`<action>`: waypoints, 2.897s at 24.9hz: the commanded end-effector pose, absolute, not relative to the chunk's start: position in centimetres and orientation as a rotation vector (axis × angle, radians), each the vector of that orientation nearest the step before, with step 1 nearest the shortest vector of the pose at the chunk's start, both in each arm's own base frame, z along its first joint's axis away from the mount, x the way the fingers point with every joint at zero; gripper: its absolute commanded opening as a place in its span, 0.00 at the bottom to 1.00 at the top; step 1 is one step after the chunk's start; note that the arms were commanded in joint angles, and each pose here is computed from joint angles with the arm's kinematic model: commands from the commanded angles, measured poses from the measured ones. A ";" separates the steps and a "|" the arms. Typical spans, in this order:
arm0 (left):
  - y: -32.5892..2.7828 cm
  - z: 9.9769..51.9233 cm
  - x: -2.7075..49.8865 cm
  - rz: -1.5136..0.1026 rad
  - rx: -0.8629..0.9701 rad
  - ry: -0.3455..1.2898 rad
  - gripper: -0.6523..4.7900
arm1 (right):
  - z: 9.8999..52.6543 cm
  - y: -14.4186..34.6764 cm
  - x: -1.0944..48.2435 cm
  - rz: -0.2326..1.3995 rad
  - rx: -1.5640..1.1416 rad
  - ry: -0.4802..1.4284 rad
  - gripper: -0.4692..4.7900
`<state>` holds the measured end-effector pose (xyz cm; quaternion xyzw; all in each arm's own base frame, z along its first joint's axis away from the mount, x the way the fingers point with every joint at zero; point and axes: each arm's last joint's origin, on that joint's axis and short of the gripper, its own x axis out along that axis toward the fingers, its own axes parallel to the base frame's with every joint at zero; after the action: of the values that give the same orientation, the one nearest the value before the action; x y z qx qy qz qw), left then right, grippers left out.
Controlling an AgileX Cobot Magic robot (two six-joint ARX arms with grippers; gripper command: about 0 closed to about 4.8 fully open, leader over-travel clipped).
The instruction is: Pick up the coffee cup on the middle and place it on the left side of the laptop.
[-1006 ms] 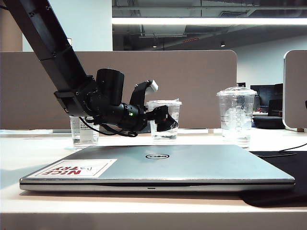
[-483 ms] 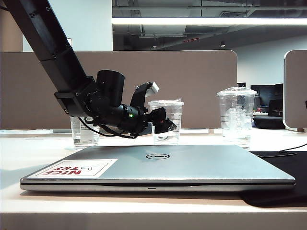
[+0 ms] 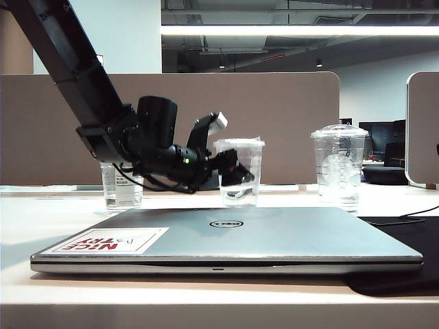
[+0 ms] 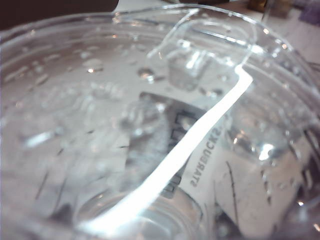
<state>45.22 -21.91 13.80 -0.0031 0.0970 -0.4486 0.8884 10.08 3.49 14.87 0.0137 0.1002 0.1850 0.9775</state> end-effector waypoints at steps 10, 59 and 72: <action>-19.5 21.2 44.9 -1.058 -0.035 0.045 0.74 | 14.9 3.5 10.1 0.375 0.029 0.188 0.08; -2.3 14.7 20.7 -0.398 -0.079 0.127 0.74 | 15.6 3.4 9.7 0.378 0.038 0.112 0.08; -2.4 11.1 21.7 -0.399 -0.084 0.174 0.74 | 15.6 3.4 9.7 0.377 0.038 0.112 0.08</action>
<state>21.57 -2.36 10.92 -0.0509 0.1021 -0.1931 0.9745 9.72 3.38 15.54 0.0184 0.0621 0.1866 0.9803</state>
